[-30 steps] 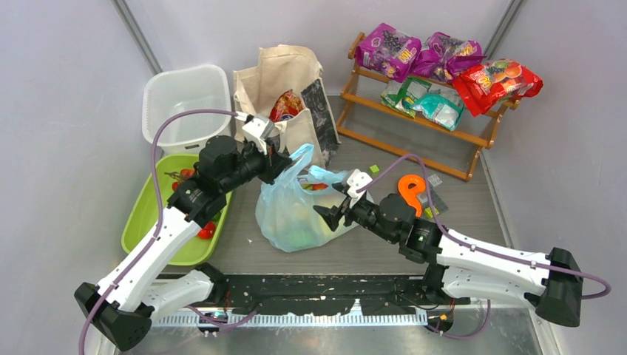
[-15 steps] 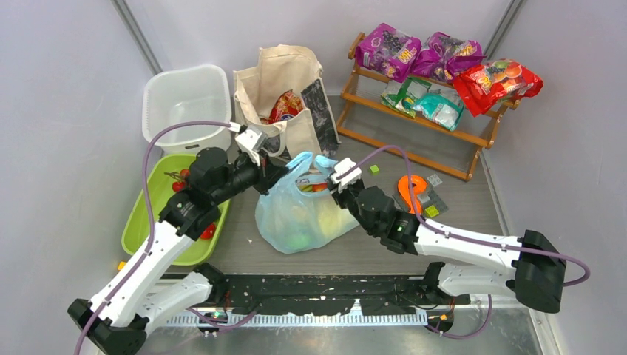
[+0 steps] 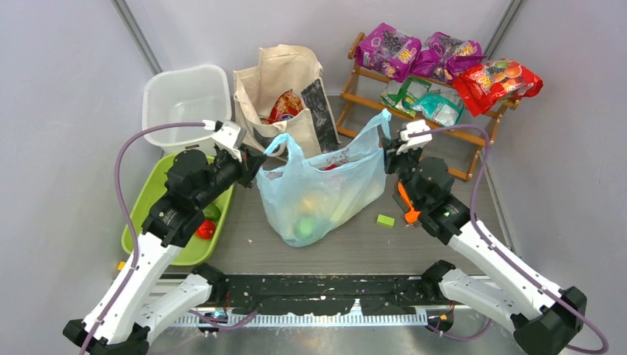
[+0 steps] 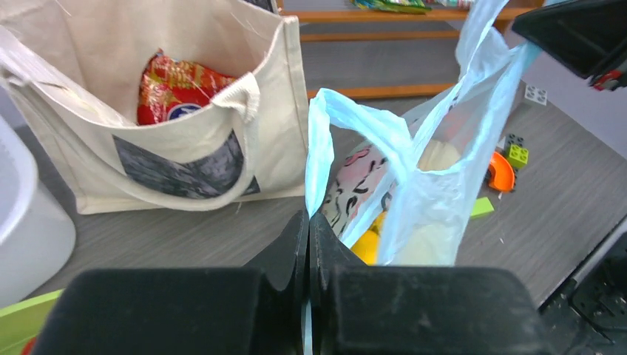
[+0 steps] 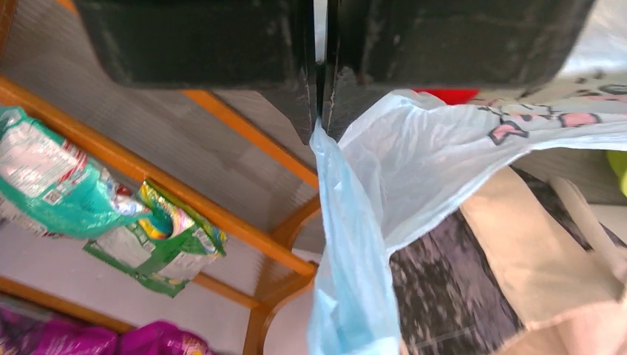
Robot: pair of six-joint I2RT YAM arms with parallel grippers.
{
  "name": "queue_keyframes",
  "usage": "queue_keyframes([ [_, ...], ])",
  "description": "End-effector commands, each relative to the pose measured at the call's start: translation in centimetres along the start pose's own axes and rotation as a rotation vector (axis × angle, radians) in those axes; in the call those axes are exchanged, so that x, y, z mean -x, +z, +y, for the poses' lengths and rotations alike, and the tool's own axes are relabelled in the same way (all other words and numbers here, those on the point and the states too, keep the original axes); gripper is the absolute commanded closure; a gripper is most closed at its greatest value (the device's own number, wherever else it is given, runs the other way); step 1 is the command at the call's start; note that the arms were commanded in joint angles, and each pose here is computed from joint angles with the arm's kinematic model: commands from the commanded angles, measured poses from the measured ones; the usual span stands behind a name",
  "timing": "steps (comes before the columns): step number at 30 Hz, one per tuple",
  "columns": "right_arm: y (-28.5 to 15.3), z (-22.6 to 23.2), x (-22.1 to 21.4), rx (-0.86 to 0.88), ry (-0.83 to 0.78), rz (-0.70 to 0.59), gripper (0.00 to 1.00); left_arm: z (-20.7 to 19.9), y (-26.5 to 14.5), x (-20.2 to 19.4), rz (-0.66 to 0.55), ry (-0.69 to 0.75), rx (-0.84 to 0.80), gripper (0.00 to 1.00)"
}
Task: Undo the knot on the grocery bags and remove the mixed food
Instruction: Adjust the takeout bag at the center of the board.
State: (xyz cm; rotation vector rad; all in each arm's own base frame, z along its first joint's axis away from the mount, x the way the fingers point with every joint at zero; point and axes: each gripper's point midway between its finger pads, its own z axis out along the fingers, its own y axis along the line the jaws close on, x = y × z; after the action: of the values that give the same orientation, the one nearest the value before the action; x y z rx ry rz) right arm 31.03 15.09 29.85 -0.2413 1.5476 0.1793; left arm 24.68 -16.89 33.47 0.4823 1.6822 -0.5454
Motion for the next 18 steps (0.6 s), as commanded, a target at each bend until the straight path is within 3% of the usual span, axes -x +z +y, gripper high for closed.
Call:
queue_keyframes([
  [1, -0.8, 0.1, 6.6, 0.113, 0.091, -0.119, 0.95, 0.8, -0.7, 4.9, -0.12, 0.047, 0.035, 1.0],
  [5, -0.3, 1.0, 6.8, 0.189, 0.101, -0.103, 0.95, -0.4, -0.3, 4.7, -0.117, 0.046, -0.038, 1.0],
  [9, 1.6, 1.8, 3.5, 0.229, 0.125, -0.002, 0.95, -3.2, -0.7, 2.8, -0.1, 0.045, -0.201, 1.0],
  [18, 4.8, -0.1, -0.4, 0.196, 0.244, 0.108, 0.95, -6.4, -5.4, 0.6, -0.127, 0.078, -0.361, 1.0],
])
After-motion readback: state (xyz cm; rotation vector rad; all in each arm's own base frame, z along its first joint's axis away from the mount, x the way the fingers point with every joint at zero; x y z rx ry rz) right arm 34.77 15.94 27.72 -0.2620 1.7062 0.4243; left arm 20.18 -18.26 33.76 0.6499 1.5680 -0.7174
